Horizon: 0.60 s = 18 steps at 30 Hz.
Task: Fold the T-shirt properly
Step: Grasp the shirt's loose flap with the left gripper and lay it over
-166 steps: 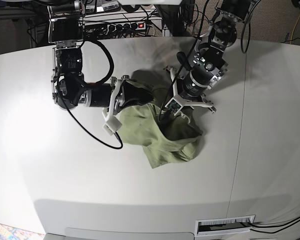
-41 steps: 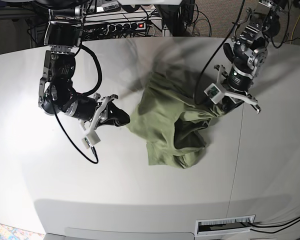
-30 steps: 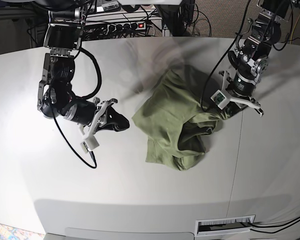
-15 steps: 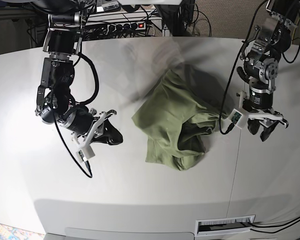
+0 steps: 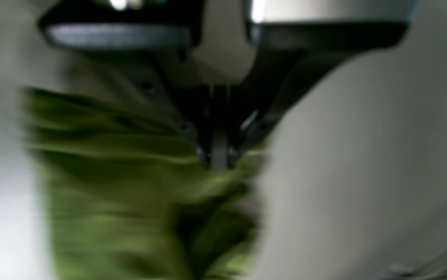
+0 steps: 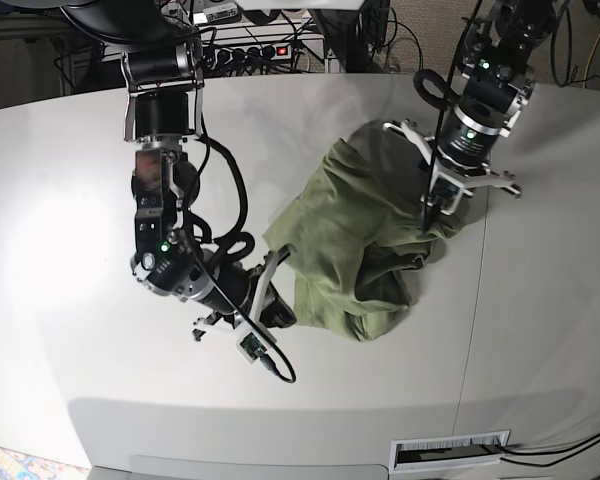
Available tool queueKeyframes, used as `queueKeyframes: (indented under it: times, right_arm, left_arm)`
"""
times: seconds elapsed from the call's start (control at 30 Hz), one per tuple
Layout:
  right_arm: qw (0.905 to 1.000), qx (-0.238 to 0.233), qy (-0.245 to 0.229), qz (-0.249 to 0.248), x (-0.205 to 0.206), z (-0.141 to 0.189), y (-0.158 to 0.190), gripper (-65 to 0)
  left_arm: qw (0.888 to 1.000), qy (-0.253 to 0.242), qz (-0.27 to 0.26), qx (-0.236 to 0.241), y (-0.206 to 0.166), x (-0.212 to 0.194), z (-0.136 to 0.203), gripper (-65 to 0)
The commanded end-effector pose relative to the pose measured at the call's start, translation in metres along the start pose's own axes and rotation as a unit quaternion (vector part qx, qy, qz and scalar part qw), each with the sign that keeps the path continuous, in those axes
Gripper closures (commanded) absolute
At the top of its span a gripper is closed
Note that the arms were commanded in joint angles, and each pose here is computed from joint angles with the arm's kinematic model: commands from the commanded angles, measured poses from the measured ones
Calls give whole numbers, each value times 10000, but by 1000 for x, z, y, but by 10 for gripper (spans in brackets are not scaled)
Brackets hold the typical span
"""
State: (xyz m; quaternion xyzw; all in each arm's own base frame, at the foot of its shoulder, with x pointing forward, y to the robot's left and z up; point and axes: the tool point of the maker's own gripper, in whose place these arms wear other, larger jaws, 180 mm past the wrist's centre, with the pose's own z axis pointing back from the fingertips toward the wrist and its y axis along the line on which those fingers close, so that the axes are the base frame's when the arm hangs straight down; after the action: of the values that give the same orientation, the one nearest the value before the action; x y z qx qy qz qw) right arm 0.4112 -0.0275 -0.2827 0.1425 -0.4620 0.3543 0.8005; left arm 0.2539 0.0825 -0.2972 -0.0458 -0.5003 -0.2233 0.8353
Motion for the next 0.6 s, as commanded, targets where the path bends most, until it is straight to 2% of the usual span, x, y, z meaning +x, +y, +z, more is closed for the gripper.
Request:
queueKeyframes:
  times: [0.0, 0.13, 0.3, 0.57]
  right_arm:
    - [9995, -110, -279, 107, 21, 1, -10, 0]
    - [9997, -164, -152, 26, 9, -12, -21, 0]
    - [9993, -134, -315, -147, -3, -29, -27, 0]
    - [9986, -134, -473, -213, -7, -38, -31, 0]
  left_arm:
    - [9996, -199, 100, -165, -7, 10, 3, 0]
    - [9938, -352, 607, -865, -43, 17, 5, 0]
    - [9862, -541, 1145, -1067, -59, 29, 3, 0]
    - [9725, -647, 1627, -1534, -87, 34, 1, 0]
